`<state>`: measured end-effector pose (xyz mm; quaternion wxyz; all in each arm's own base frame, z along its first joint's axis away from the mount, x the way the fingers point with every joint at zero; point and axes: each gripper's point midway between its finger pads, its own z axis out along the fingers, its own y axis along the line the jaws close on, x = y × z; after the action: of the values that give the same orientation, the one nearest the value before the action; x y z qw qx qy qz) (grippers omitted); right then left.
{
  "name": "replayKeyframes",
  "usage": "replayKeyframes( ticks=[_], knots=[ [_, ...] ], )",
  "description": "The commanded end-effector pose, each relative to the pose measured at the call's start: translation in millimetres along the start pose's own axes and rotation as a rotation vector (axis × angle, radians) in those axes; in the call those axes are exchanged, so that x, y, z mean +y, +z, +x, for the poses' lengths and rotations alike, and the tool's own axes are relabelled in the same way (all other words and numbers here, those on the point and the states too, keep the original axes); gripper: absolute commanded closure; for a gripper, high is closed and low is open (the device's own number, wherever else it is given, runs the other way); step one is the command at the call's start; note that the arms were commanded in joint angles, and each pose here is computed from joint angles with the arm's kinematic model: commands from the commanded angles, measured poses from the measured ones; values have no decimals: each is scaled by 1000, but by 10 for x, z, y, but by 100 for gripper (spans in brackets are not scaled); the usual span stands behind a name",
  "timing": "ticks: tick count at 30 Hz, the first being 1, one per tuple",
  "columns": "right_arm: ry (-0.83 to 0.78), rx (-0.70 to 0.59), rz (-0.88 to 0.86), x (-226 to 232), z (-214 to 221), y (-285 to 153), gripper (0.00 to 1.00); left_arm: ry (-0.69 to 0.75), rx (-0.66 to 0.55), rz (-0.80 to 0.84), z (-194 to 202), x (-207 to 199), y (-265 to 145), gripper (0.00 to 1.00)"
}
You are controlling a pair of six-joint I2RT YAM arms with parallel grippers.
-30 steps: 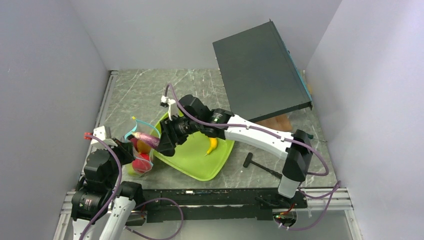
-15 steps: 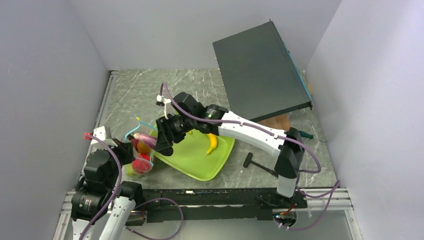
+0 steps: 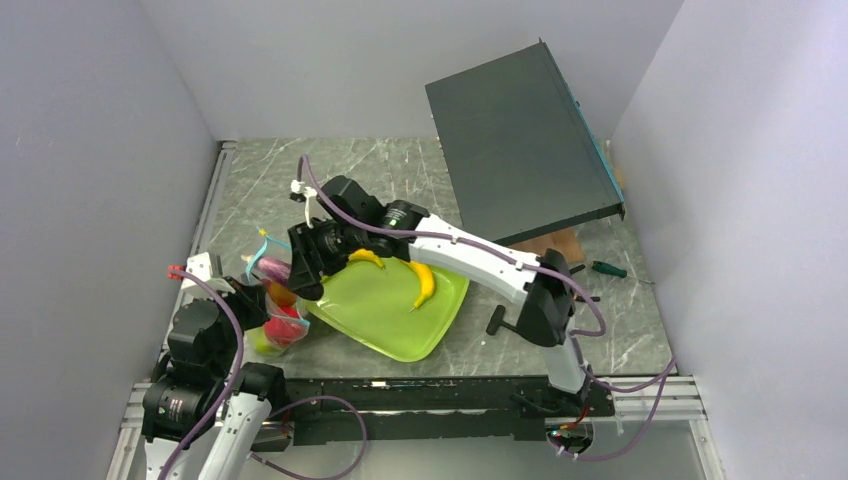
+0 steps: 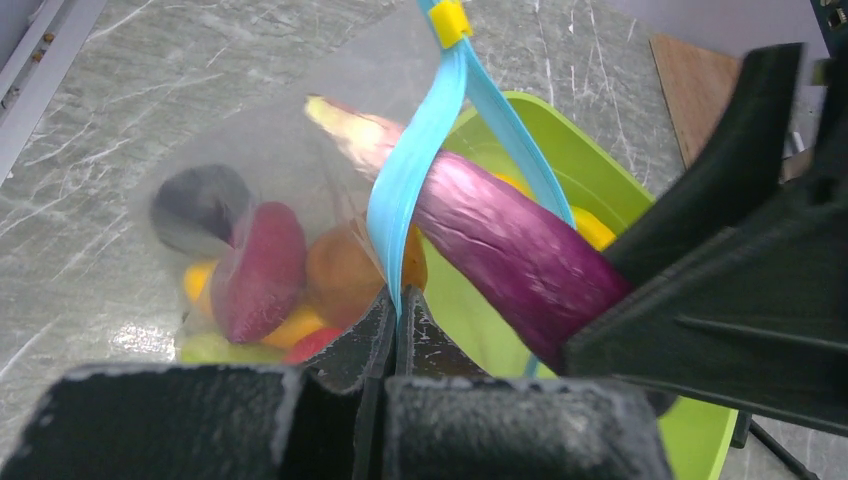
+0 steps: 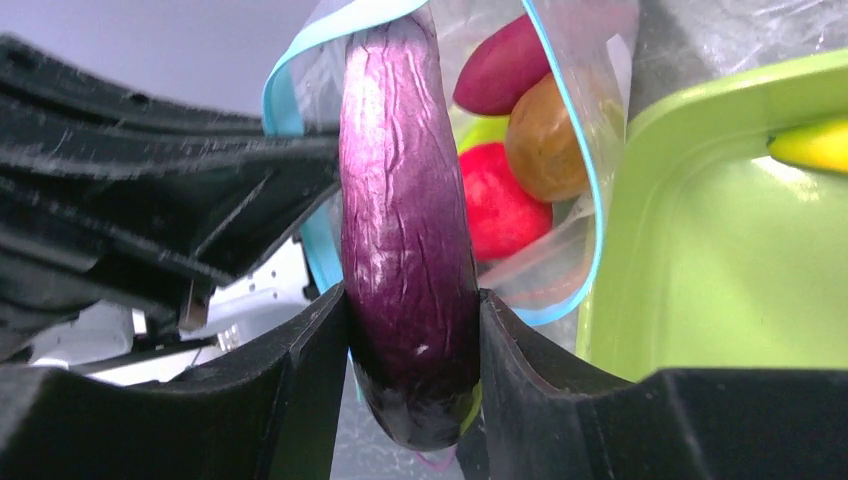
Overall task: Place the food in the zip-top bag and seal the zipper
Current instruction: Place the fake vegetable in the zipper food storage bag, then pick up the fake fruit from the bin.
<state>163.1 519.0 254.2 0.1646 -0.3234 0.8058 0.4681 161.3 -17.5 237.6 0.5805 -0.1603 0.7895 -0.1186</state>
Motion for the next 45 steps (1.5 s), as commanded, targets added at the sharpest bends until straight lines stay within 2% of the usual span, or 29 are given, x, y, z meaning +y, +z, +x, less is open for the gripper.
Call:
replayKeyframes(
  ticks=[1,4,7,11,19,24,29,34,40,45],
  knots=[
    [48,-55,-62,81,-280,114,51,-2,-44,24,-108,-58,8,100],
    [127,-119,-235,196,-430,138,41,0,-40,24,-106,-60,16,100],
    [206,-119,-333,229,-451,139,37,2,-34,23,-100,-63,23,100],
    [193,-113,-322,246,-474,166,31,1,-34,22,-97,-61,24,100],
    [58,-161,-231,175,-377,-62,31,2,-36,21,-101,-57,24,100],
    [-73,-238,21,-181,-327,-373,33,2,-35,22,-99,-60,23,100],
    [-161,-388,373,-736,-289,-964,33,-1,-42,25,-109,-60,10,100],
    [-121,-444,717,-1495,83,-1369,33,2,-40,29,-104,-67,14,100],
    [17,-417,942,-2105,622,-1488,36,5,-34,33,-98,-78,27,100],
    [101,-382,1057,-2493,874,-1401,39,5,-34,29,-100,-73,25,100]
  ],
)
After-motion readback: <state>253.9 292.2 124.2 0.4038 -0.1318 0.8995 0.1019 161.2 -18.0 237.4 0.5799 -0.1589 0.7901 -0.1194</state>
